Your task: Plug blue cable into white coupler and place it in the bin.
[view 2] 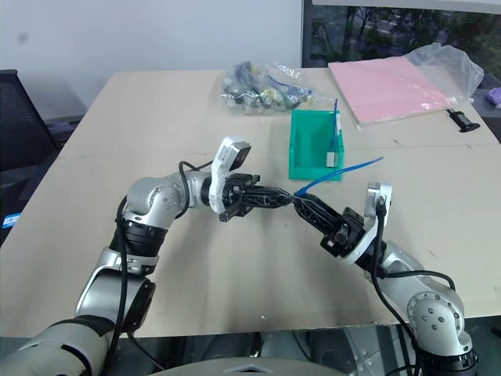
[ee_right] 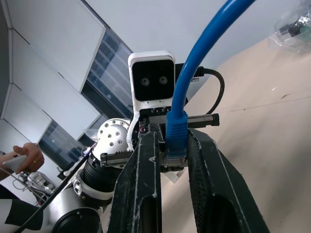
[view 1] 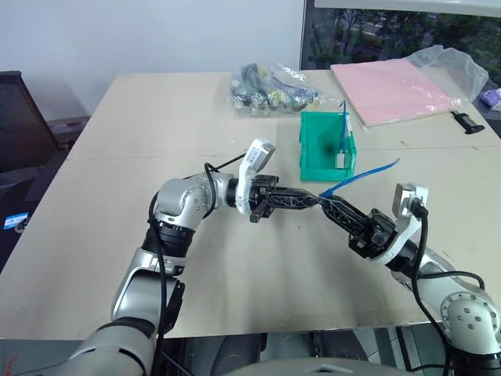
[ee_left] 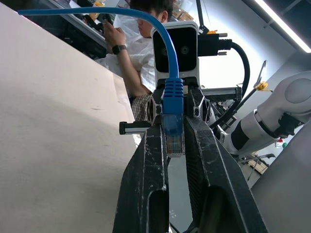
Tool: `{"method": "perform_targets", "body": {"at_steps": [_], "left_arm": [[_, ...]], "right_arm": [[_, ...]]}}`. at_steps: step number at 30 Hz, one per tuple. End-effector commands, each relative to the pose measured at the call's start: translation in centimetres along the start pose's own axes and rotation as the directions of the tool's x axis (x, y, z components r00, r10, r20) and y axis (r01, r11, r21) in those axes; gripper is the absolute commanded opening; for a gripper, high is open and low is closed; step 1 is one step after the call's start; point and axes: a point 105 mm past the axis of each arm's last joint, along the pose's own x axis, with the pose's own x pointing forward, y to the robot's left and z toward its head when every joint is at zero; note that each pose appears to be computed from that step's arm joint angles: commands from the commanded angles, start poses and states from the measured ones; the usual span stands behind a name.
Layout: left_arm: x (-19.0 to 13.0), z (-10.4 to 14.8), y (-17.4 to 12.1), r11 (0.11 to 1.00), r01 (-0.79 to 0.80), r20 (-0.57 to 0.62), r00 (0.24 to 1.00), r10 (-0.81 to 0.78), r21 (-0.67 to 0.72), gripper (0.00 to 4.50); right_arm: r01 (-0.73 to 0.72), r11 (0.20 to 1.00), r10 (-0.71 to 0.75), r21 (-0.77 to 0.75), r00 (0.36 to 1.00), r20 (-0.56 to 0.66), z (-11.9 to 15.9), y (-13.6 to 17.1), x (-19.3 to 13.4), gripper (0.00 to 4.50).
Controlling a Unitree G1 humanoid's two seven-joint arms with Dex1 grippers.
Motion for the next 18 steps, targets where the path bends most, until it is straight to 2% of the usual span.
{"method": "perform_targets", "body": {"at_steps": [1, 10, 18], "left_arm": [[0.27, -0.32, 0.03, 0.999, -0.019, -0.045, 0.999, 0.021, 0.037, 0.0], [0.4, -0.46, 0.23, 0.998, -0.022, -0.05, 0.998, 0.025, 0.053, 0.0], [0.49, -0.31, 0.12, 0.999, -0.012, -0.044, 0.999, 0.014, 0.052, 0.0]], "right_arm": [[-0.069, 0.998, 0.069, -0.001, 0.997, 0.045, 1.18, 1.42, 0.64, 0.03], [-0.061, 0.993, 0.054, 0.097, 0.996, 0.075, 1.01, 1.63, 0.82, 0.03], [-0.047, 0.998, 0.046, 0.035, 0.999, 0.023, 0.41, 1.46, 0.66, 0.03]]}}
